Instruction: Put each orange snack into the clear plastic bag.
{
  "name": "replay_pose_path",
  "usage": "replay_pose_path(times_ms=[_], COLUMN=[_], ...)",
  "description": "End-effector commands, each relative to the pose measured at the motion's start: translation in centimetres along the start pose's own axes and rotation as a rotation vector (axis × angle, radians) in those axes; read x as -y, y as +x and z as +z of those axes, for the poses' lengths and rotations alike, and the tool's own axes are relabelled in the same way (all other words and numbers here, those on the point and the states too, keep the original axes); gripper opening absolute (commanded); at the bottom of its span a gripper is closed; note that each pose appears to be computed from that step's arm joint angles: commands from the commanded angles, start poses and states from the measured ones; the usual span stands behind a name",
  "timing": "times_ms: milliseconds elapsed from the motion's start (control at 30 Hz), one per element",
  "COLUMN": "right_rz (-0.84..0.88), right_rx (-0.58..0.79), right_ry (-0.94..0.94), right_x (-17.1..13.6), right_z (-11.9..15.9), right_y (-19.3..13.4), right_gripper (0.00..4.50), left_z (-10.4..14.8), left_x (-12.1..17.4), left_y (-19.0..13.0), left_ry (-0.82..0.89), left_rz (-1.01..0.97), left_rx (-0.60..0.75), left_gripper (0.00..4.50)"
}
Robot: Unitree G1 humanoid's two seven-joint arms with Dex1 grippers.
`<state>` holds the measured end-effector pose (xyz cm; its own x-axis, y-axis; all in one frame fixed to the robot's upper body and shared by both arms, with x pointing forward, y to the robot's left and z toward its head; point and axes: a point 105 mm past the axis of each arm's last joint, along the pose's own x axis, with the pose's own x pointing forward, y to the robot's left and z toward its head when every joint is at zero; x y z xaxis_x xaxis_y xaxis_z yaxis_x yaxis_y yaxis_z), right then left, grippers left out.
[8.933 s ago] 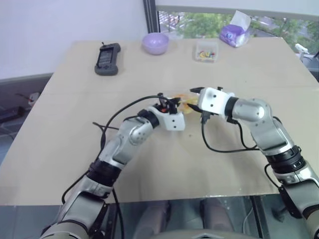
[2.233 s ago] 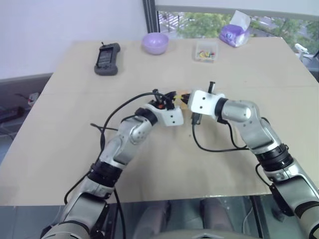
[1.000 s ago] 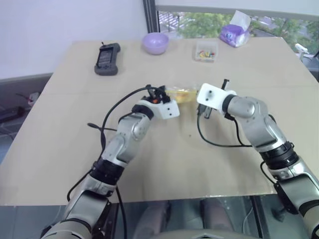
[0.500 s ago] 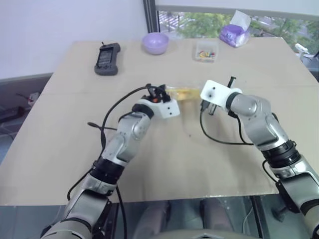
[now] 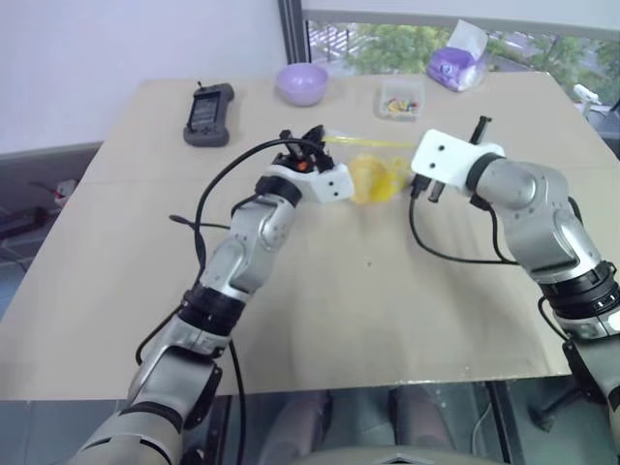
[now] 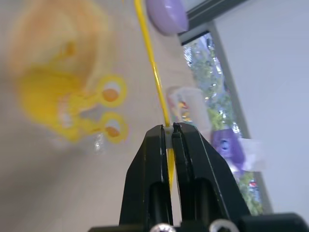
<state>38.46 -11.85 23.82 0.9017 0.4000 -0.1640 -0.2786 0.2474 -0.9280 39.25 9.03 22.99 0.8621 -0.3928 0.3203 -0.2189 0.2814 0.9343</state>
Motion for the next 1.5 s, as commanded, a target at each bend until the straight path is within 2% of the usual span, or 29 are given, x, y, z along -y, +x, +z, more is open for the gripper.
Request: replay_pose_path(times_ms=[33, 300, 400, 433, 500, 633, 767, 800, 833, 867, 900, 933, 967, 1100, 1200, 1267, 1400, 1500], right_rz=[-0.12, -0.308, -0.31, -0.278, -0.107, 0.174, 0.348, 0.39, 0.416, 0.43, 0.436, 0.438, 0.447, 0.497, 0.471, 0.445, 0.539, 0.495], right_rx=[-0.173, -0.14, -0.114, -0.108, -0.096, -0.037, -0.069, -0.087, -0.1, -0.105, -0.101, -0.098, -0.096, -0.058, -0.023, 0.036, 0.147, 0.158], right_ry=[0.022, -0.01, -0.016, -0.009, 0.008, 0.121, 0.202, 0.217, 0.229, 0.241, 0.263, 0.278, 0.292, 0.384, 0.465, 0.513, 0.701, 0.81], right_x=[3.4, 7.7, 8.1, 7.6, 4.6, -1.7, -6.6, -7.8, -8.5, -8.9, -9.0, -9.1, -9.0, -8.9, -8.1, -7.6, -7.9, -6.5], right_z=[-4.3, -3.8, -3.5, -3.5, -3.6, -2.9, -4.1, -4.7, -5.1, -5.3, -5.3, -5.3, -5.3, -5.4, -5.7, -5.5, -4.6, -5.5], right_y=[-1.6, -2.1, -2.5, -2.6, -2.9, -4.2, -5.7, -6.2, -6.7, -7.0, -7.2, -7.4, -7.8, -10.0, -11.1, -11.9, -15.4, -17.0], right_gripper=[0.04, 0.04, 0.04, 0.04, 0.04, 0.04, 0.04, 0.73, 0.73, 1.5, 1.72, 2.25, 2.64, 2.64, 2.64, 2.64, 2.64, 2.64], left_z=[-3.2, -2.4, -1.3, -0.9, -0.6, -1.1, -0.8, -0.7, -0.5, -0.4, -0.3, -0.2, -0.3, -1.1, -1.6, -1.8, -2.6, -3.3], left_x=[-2.8, -4.5, -3.9, -3.2, -0.3, 5.6, 8.3, 8.8, 9.1, 9.5, 9.7, 9.9, 9.7, 7.8, 5.5, 3.8, 0.8, -0.2], left_y=[0.2, 2.1, 2.0, 1.8, 0.7, -3.8, -7.2, -8.0, -8.7, -9.3, -9.9, -10.3, -10.7, -12.1, -12.7, -13.3, -14.2, -15.6], left_ry=[0.001, -0.039, -0.097, -0.116, -0.154, -0.198, -0.221, -0.25, -0.271, -0.286, -0.286, -0.286, -0.307, -0.521, -0.699, -0.822, -1.096, -1.136], left_rz=[0.108, 0.183, 0.153, 0.121, -0.023, -0.32, -0.503, -0.541, -0.575, -0.611, -0.644, -0.664, -0.675, -0.713, -0.703, -0.702, -0.677, -0.675], left_rx=[-0.106, -0.076, -0.021, -0.002, 0.018, -0.008, -0.022, -0.032, -0.041, -0.046, -0.038, -0.033, -0.037, -0.077, -0.089, -0.086, -0.093, -0.12], left_gripper=[0.0, 0.0, 0.0, 0.0, 0.0, 0.0, 0.0, 0.67, 0.67, 1.38, 1.58, 2.07, 2.47, 2.47, 2.47, 2.47, 2.47, 2.47])
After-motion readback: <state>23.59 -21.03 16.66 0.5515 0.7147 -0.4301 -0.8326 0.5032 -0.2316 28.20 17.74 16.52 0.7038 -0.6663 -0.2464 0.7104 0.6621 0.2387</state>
